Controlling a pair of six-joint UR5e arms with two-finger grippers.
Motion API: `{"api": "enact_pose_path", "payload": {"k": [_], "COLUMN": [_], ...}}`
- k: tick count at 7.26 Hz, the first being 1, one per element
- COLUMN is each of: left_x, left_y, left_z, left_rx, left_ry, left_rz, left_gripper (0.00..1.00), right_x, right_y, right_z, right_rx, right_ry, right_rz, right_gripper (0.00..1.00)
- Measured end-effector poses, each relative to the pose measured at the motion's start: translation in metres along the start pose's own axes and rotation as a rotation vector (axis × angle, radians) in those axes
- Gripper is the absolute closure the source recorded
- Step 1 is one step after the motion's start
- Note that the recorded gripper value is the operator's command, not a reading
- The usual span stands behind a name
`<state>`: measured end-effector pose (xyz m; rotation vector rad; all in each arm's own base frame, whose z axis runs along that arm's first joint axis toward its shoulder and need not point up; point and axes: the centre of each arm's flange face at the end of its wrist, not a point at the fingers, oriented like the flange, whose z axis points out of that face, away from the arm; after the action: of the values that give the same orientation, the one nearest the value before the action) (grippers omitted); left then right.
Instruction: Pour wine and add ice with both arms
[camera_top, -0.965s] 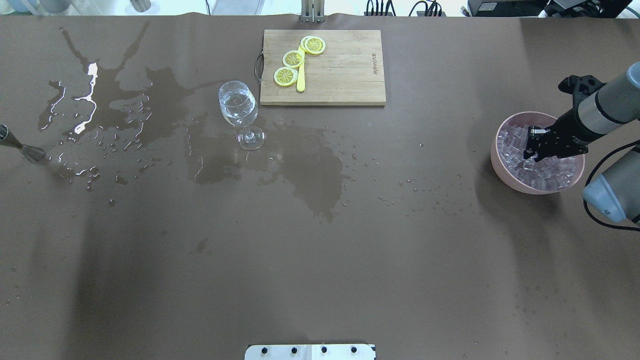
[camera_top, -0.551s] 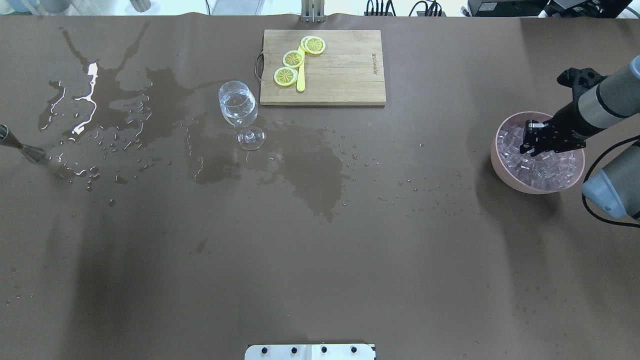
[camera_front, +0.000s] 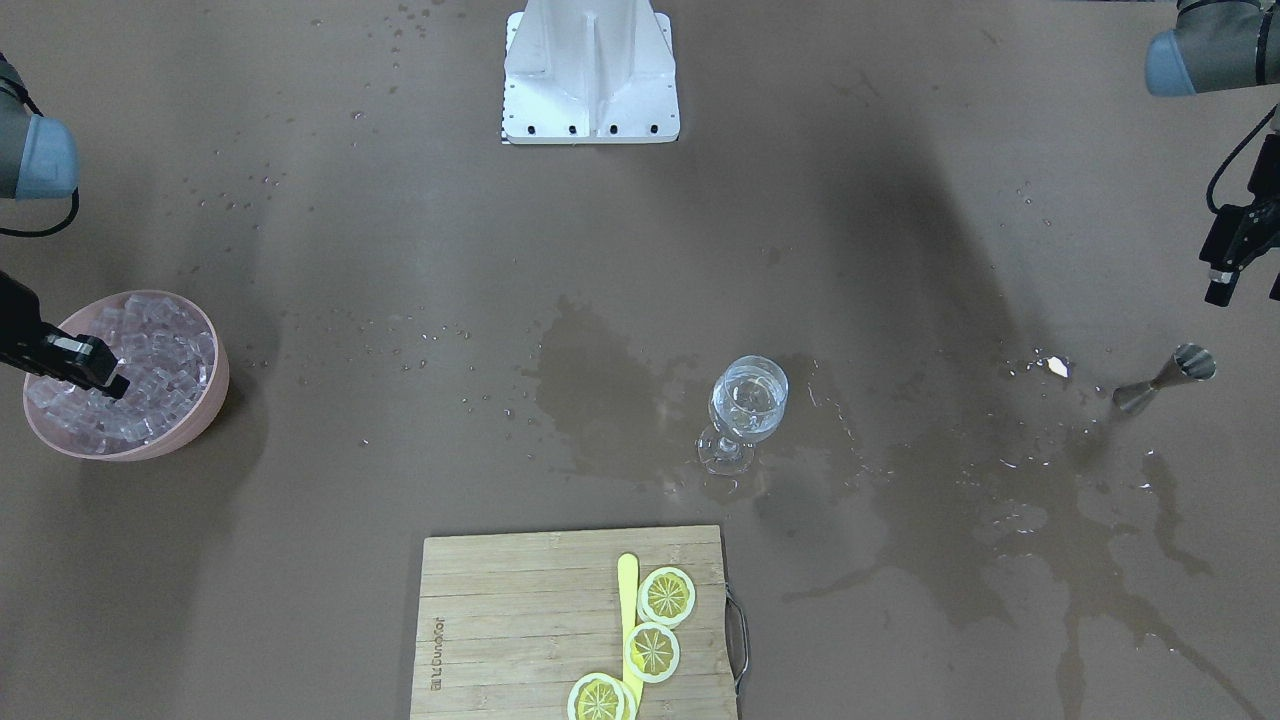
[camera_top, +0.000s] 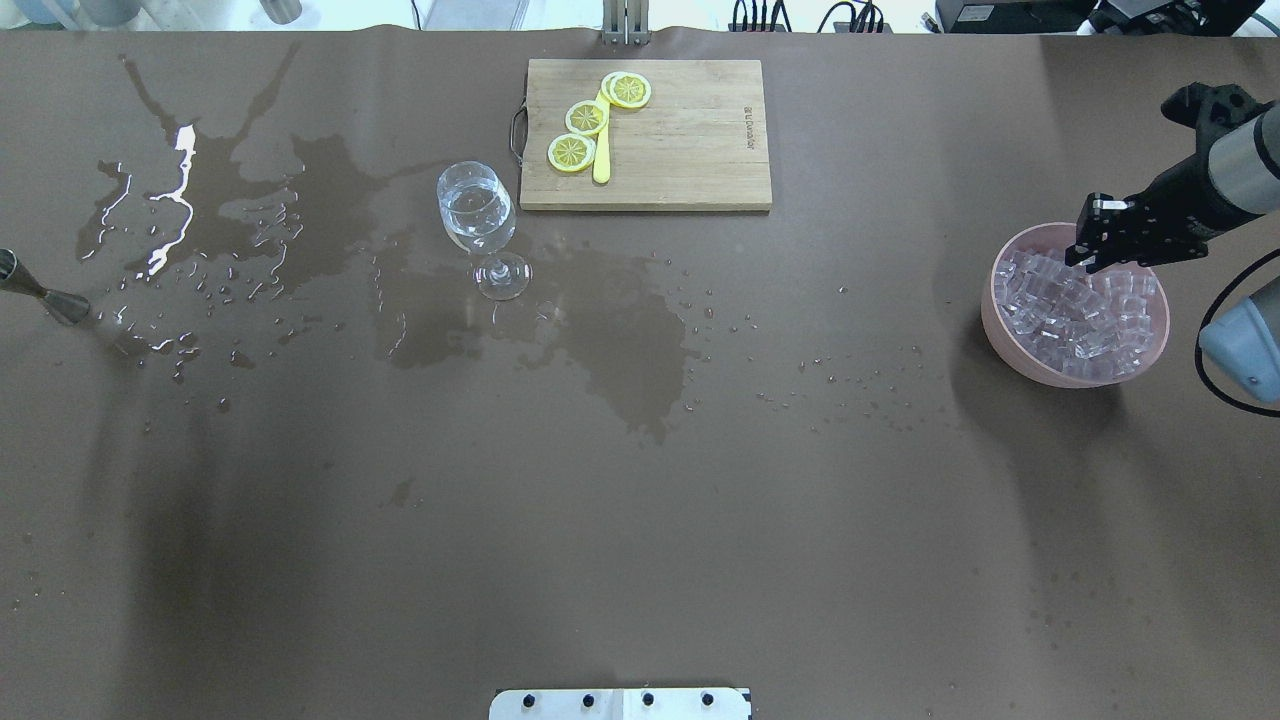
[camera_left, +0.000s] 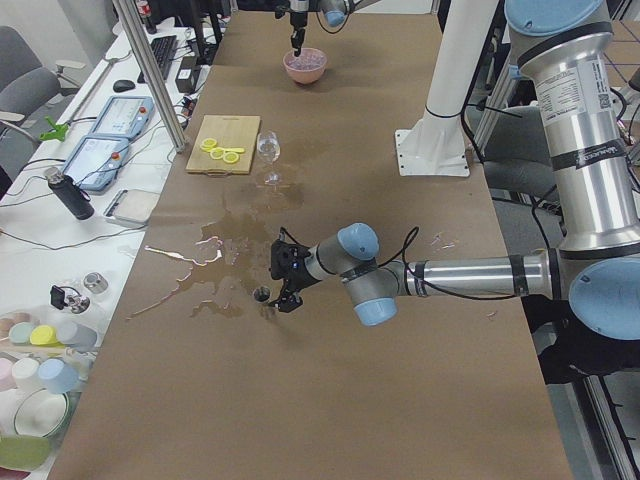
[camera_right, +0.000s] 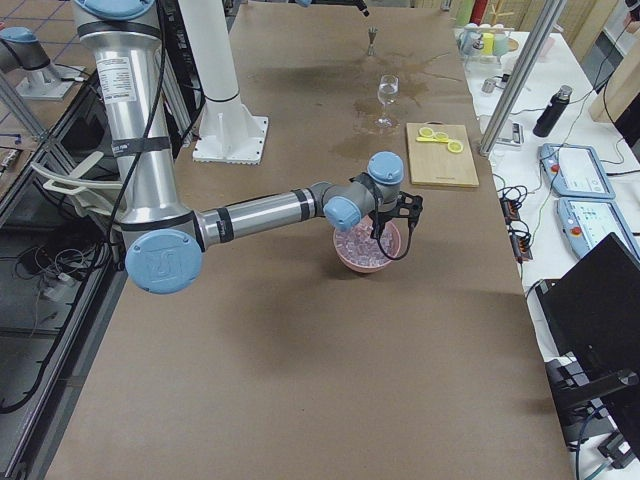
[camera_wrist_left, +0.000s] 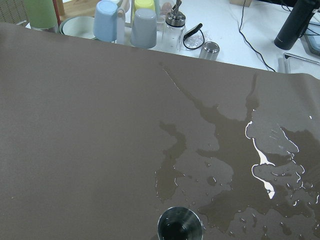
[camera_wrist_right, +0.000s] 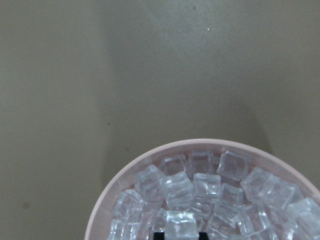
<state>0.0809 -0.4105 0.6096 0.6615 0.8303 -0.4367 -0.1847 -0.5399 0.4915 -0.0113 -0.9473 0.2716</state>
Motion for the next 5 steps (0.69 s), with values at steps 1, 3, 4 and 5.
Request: {"api": "enact_pose_path", "payload": {"k": [1,3,4,5], "left_x": [0.001,0.006,0.011,0.014], "left_y": [0.008,0.023,0.031,0.038], "left_z": [0.008,0.022,0.028,0.032], "left_rx": [0.02,0.053,0.064,0.073], "left_ry": [-0.017,-0.039,-0.046,-0.051], "left_rz": [0.007,0.012,0.01,0.014], "left_gripper": [0.02,0.02,0.02,0.03], "right_x": [-0.002,-0.017,-0.022,-0.024], "right_y": [-0.007,-0.022,-0.028,-0.033], "right_z": [-0.008,-0.028,-0.039,-0.049], "right_rx": [0.011,0.025,0.033,0.042], "right_ry": [-0.004,-0.001,0.002,0.007], "right_rz": [0.007,0.015,0.019,0.018], "right_gripper": [0.88,0.96,1.0,0.99]}}
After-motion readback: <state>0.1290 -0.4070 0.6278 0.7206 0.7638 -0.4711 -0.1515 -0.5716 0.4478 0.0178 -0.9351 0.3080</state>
